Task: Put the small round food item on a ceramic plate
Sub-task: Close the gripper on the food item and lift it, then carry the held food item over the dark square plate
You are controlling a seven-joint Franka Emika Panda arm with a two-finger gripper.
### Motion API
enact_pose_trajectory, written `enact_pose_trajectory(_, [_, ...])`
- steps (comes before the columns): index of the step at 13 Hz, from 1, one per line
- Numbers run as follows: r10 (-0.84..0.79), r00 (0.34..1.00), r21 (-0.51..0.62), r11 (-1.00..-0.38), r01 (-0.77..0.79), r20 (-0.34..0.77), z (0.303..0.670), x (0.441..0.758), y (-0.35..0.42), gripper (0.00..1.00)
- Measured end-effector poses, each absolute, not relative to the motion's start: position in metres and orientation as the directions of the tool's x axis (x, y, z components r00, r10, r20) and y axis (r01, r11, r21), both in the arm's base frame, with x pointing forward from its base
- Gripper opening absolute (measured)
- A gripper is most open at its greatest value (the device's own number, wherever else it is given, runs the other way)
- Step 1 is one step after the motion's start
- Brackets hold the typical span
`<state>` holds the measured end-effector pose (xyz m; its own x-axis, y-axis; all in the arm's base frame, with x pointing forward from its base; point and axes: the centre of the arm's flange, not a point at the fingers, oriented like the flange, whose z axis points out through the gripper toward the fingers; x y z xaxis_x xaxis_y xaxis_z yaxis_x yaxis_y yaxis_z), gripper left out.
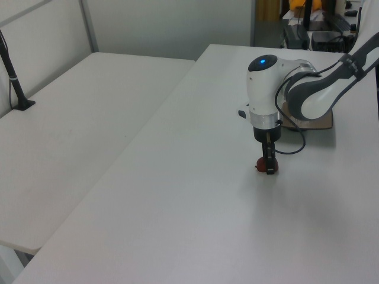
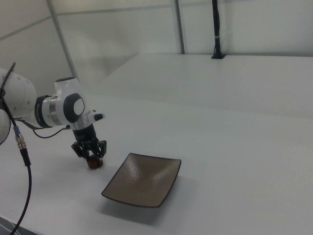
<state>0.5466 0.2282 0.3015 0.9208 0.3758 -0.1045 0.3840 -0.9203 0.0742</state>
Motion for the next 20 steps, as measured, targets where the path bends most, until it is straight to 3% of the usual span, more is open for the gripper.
enact_pose_trajectory(1, [0.375,0.922,0.074,-0.921,0.383,-0.099,0.304,0.548,0.229,0.36])
enact_pose_trajectory(5, [0.341,0.939,0.083,-0.935,0.345,-0.05,0.328,0.558,0.225,0.15])
enact_pose_trajectory(8, [0.311,0.95,0.104,-0.945,0.311,-0.017,0.367,0.563,0.211,0.12])
enact_pose_trajectory(12, [0.238,0.969,0.153,-0.958,0.245,-0.059,0.419,0.562,0.167,0.12])
enact_pose_trajectory(15, [0.263,0.96,0.16,-0.948,0.277,-0.099,0.421,0.571,0.112,0.12])
enact_pose_trajectory(20, [0.31,0.932,0.139,-0.931,0.338,-0.19,0.392,0.57,0.037,0.13])
